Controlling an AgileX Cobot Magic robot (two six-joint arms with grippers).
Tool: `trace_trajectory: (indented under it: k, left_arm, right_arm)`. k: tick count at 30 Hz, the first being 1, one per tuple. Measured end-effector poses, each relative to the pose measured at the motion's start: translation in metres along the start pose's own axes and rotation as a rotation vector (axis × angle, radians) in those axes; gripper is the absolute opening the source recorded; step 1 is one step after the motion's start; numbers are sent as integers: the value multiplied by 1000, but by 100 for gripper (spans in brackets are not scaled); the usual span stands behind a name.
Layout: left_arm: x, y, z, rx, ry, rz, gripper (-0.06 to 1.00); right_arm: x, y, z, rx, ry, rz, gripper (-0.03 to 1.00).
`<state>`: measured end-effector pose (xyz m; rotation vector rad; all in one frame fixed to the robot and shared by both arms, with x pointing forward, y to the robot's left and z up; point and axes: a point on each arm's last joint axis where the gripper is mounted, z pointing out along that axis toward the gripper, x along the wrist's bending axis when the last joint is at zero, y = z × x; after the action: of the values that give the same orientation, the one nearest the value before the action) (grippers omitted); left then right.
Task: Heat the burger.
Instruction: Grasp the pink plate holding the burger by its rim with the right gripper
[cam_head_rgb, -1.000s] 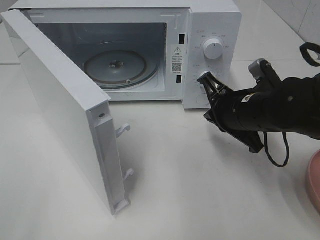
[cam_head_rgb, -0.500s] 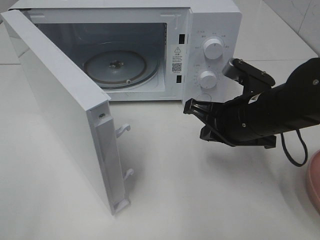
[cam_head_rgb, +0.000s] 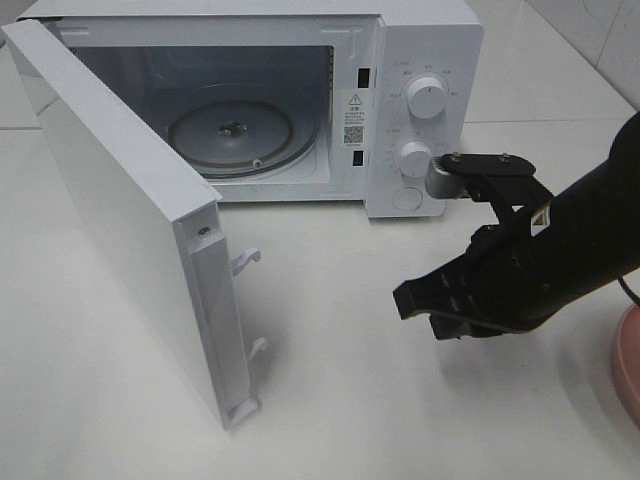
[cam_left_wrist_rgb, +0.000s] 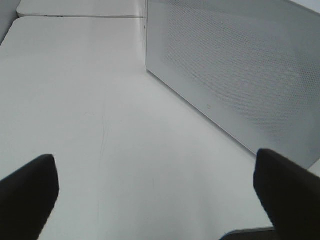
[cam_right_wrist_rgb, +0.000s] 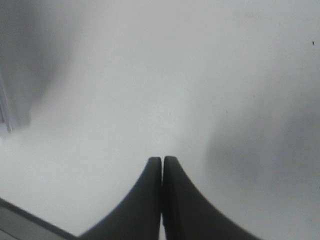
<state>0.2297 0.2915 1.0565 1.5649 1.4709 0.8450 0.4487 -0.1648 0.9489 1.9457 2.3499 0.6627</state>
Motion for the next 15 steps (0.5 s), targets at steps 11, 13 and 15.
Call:
trace_trajectory:
  k: [11,13,15]
  left_arm:
    - [0,0,0,0,0,0,98]
    - [0,0,0,0,0,0,98]
    - [0,0,0,0,0,0,98]
  right_arm:
    - [-6,-16,-38,71,-76,-172,4]
    - [-6,-17,-42,70,-77,-176,4]
    - [-6,-22,-56,62,-73,-185,5]
